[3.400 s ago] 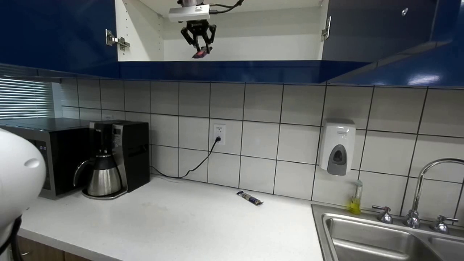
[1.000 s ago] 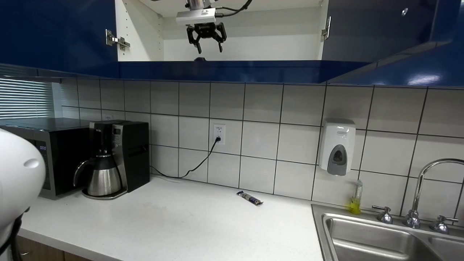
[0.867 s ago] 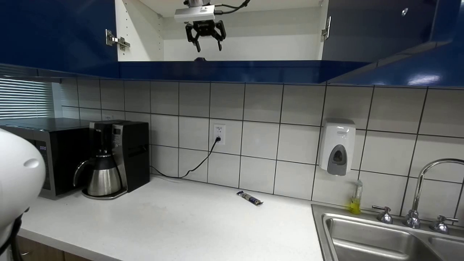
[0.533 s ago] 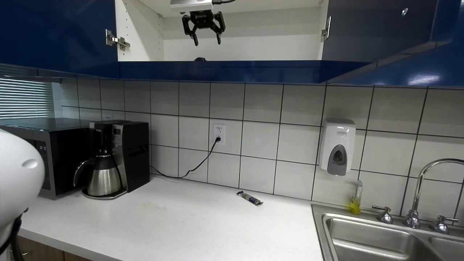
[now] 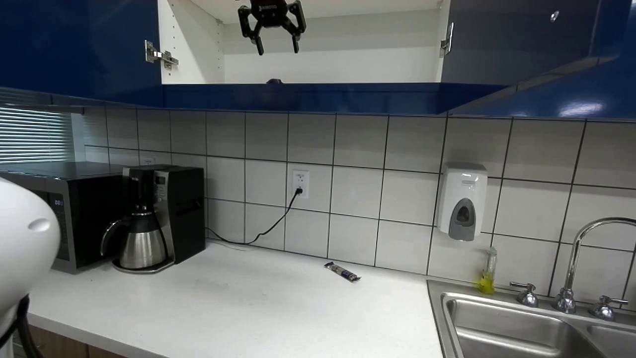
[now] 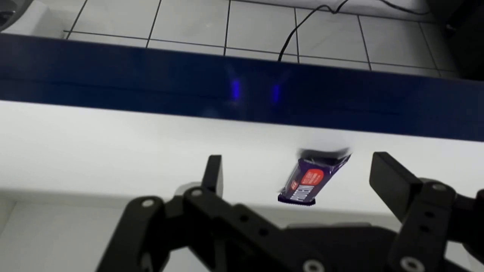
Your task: Put the candy bar into the cupboard
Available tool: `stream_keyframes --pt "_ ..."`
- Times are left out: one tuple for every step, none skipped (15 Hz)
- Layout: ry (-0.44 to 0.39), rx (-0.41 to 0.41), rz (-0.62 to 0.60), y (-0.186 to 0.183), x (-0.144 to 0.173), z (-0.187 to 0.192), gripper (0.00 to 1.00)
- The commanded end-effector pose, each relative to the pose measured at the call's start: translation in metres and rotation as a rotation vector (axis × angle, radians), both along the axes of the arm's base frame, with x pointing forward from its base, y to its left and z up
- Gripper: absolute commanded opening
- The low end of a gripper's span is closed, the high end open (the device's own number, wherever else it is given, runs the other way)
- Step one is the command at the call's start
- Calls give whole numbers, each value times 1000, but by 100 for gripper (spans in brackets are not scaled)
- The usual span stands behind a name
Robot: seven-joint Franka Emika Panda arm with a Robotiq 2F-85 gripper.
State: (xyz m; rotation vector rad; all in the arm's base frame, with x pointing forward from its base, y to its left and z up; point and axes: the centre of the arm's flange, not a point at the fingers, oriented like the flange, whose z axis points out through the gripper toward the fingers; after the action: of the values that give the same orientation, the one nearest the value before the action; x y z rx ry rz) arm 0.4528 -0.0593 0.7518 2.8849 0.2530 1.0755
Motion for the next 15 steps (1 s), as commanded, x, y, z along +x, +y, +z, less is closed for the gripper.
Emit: stream_keyframes --pt "53 0 42 -9 -48 -25 100" --pt "69 2 44 -11 -56 -32 100" --pt "86 4 44 -11 -63 -39 100" --pt "103 4 46 -12 -69 -48 100" --pt "125 4 49 -12 -75 -58 100" --pt "143 8 46 -12 -80 -67 100" --pt "168 11 52 -11 -85 -77 100" --pt "186 6 52 -10 -89 -88 100" --pt "208 4 60 -9 -93 -98 100" --pt "230 7 64 -9 -97 -107 100" --pt "255 11 68 -9 -101 -117 100" --pt "273 8 66 -8 -104 -125 100" --pt "294 5 69 -7 -107 -135 100" --pt "312 2 74 -6 -109 -142 100" --pt "327 -1 77 -5 -112 -150 100"
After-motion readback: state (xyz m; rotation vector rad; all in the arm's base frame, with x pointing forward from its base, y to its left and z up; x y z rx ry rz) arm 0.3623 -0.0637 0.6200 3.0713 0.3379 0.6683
